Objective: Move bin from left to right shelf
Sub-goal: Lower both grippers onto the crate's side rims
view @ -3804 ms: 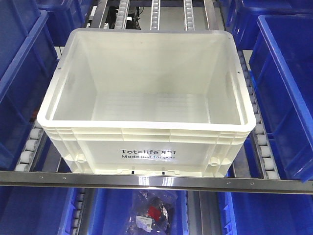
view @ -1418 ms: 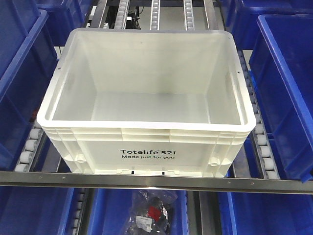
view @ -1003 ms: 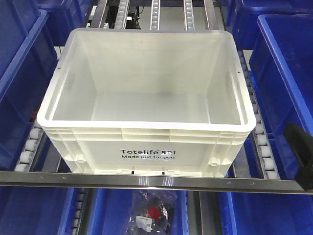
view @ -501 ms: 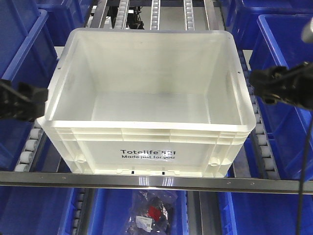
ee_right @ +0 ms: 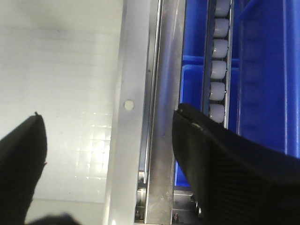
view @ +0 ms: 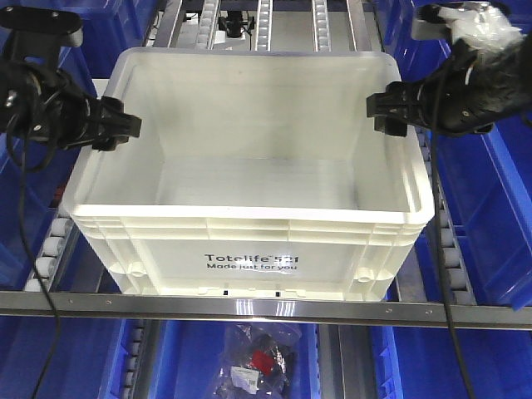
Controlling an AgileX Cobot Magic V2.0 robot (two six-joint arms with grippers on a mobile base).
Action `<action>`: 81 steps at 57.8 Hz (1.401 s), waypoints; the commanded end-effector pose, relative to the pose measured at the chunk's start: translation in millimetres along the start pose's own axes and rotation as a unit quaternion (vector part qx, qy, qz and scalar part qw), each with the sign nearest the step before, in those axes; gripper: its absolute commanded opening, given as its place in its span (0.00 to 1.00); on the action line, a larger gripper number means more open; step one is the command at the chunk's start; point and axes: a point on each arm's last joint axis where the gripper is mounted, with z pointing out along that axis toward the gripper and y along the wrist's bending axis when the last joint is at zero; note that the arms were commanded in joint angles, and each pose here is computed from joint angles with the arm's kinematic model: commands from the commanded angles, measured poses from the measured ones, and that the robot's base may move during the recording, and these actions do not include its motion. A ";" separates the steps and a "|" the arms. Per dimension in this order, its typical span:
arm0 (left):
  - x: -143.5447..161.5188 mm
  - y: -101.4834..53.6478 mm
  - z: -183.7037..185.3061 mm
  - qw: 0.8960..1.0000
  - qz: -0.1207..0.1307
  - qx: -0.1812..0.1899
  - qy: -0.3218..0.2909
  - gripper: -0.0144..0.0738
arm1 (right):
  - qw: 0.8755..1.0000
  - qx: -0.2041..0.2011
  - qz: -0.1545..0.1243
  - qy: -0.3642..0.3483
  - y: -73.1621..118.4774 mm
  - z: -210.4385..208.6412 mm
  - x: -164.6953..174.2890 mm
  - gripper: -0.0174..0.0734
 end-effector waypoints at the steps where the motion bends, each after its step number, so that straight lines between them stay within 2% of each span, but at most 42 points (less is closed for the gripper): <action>1: -20.2 -1.9 -12.1 1.000 -0.008 0.002 -0.029 0.75 | 0.999 -0.003 0.002 -0.033 1.6 -11.0 -18.6 0.78; 14: -30.1 -4.4 6.2 1.000 -0.008 -0.009 0.015 0.74 | 1.000 -0.006 0.011 -0.001 4.4 6.8 -21.7 0.76; 25: -30.9 -5.9 17.7 1.000 -0.008 -0.010 0.029 0.66 | 1.000 -0.004 0.010 0.010 4.5 16.2 -20.0 0.62; 29: -30.0 -6.0 20.3 0.999 -0.007 -0.011 0.034 0.59 | 1.000 -0.005 0.009 0.008 4.6 16.2 -20.3 0.54; 40: -29.2 -6.0 22.9 0.999 -0.006 -0.013 0.039 0.22 | 1.000 -0.003 0.006 0.011 4.3 15.7 -20.2 0.24; 43: -29.2 -6.0 22.9 0.999 -0.006 -0.013 0.039 0.15 | 1.000 -0.003 0.006 0.013 4.3 15.7 -19.9 0.18; 62: -28.9 -4.9 16.7 0.999 -0.006 -0.015 0.039 0.15 | 1.000 -0.002 0.005 0.013 3.9 11.7 -19.7 0.18; 81: -31.9 -7.9 -36.0 0.998 -0.044 0.037 -0.009 0.15 | 1.000 -0.014 0.011 -0.020 4.3 -35.5 -21.7 0.19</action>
